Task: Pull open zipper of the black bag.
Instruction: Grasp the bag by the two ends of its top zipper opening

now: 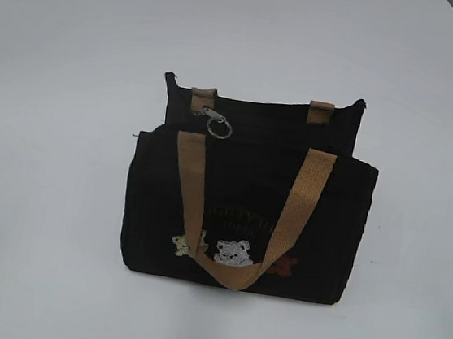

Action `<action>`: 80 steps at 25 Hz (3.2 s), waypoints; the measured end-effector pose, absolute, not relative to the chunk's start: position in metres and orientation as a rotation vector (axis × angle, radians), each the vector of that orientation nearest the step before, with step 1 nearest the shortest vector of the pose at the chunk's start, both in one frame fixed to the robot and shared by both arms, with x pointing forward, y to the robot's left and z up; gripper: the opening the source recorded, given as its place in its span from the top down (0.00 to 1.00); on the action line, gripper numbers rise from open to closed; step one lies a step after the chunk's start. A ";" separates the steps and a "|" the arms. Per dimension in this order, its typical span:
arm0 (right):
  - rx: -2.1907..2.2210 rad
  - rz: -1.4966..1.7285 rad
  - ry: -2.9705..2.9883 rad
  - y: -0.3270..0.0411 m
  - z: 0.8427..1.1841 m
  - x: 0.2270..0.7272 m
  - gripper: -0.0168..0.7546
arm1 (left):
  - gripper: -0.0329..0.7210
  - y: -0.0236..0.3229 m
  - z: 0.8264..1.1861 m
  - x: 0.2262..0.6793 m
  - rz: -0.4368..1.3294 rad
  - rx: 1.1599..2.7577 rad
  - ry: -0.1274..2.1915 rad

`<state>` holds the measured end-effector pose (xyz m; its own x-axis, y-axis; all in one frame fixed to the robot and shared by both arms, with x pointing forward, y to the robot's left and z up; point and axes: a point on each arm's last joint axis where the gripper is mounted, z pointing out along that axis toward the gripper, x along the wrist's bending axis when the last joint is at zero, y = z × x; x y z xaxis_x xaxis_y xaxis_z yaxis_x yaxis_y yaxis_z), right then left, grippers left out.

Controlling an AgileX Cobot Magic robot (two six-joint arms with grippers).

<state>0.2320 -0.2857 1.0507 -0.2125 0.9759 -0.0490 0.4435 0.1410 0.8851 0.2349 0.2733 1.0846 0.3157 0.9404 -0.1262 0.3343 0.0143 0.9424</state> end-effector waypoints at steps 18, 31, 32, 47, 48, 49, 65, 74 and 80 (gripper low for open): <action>1.193 0.943 2.164 -0.243 1.129 0.407 0.35 | 0.41 0.190 1.098 0.466 -0.235 1.702 1.255; 0.714 0.820 2.596 -0.135 1.096 0.494 0.35 | 0.43 0.136 1.017 0.579 -0.340 1.784 1.483; 0.690 0.819 2.605 -0.128 1.092 0.497 0.35 | 0.45 0.136 1.016 0.582 -0.329 1.780 1.485; 0.325 0.781 2.674 -0.056 1.042 0.519 0.44 | 0.92 0.128 1.014 0.586 -0.251 1.826 1.446; 0.320 0.780 2.667 -0.055 1.041 0.520 0.45 | 0.92 0.128 1.014 0.586 -0.254 1.826 1.446; 0.314 0.779 2.657 -0.055 1.041 0.521 0.46 | 0.93 0.128 1.014 0.586 -0.255 1.827 1.445; 0.207 0.653 2.648 -0.062 1.041 0.523 0.98 | 0.93 0.127 1.014 0.585 -0.260 1.833 1.439; 0.438 0.675 2.583 -0.094 1.077 0.518 0.98 | 0.93 0.126 1.015 0.584 -0.274 1.837 1.434; 0.739 0.530 2.602 -0.146 1.078 0.532 0.98 | 0.93 0.126 1.015 0.585 -0.271 1.839 1.431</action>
<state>0.5319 -0.1460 1.0784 -0.7883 0.5598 -0.2553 0.4152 0.7902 0.4507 0.5846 0.1262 1.0152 0.3451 0.7305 -0.5893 0.8952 -0.0676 0.4404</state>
